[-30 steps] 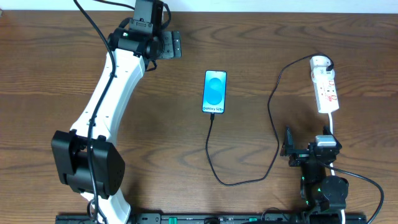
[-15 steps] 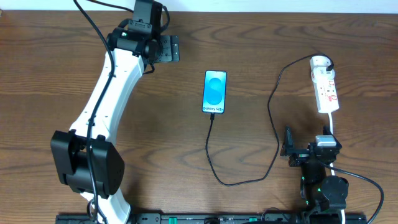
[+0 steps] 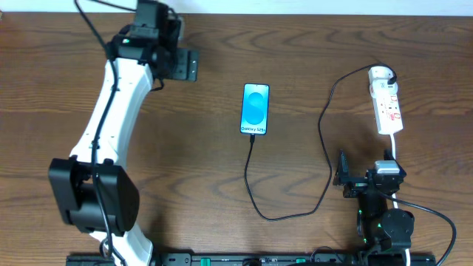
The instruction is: Plug charger to phone and switch on socket
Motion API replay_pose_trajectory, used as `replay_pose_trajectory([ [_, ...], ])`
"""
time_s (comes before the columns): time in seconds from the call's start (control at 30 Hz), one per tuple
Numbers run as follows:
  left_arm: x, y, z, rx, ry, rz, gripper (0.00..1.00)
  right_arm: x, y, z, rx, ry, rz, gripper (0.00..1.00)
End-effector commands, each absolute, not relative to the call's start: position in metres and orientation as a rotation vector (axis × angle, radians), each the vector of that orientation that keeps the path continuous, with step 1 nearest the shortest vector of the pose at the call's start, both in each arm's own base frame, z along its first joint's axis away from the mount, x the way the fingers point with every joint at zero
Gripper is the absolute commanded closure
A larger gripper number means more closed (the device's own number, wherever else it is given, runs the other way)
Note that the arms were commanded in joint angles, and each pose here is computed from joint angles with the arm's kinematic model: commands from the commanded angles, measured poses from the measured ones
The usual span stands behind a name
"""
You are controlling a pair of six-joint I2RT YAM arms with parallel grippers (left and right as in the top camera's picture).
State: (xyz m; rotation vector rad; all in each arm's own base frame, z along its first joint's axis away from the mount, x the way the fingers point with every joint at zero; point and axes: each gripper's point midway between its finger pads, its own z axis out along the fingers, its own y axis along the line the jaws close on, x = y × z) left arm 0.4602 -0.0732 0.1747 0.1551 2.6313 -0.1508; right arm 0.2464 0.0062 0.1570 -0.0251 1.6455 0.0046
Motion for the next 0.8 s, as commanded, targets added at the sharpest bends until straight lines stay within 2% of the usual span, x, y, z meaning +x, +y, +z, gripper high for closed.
replay_pose_trajectory([
  [0.0, 0.443, -0.065, 0.185, 0.166, 2.613, -0.174, 0.08, 0.246, 0.002, 0.157, 0.004, 1.643, -0.004, 0.01],
  [0.53, 0.380, -0.045, 0.197, 0.126, 2.399, -0.146, 0.08, 0.246, 0.002, 0.157, 0.004, 1.643, -0.004, 0.01],
  [0.77, 0.348, -0.039, 0.184, 0.110, 2.347, -0.143, 0.08, 0.246, 0.002, 0.157, 0.004, 1.643, -0.004, 0.01],
])
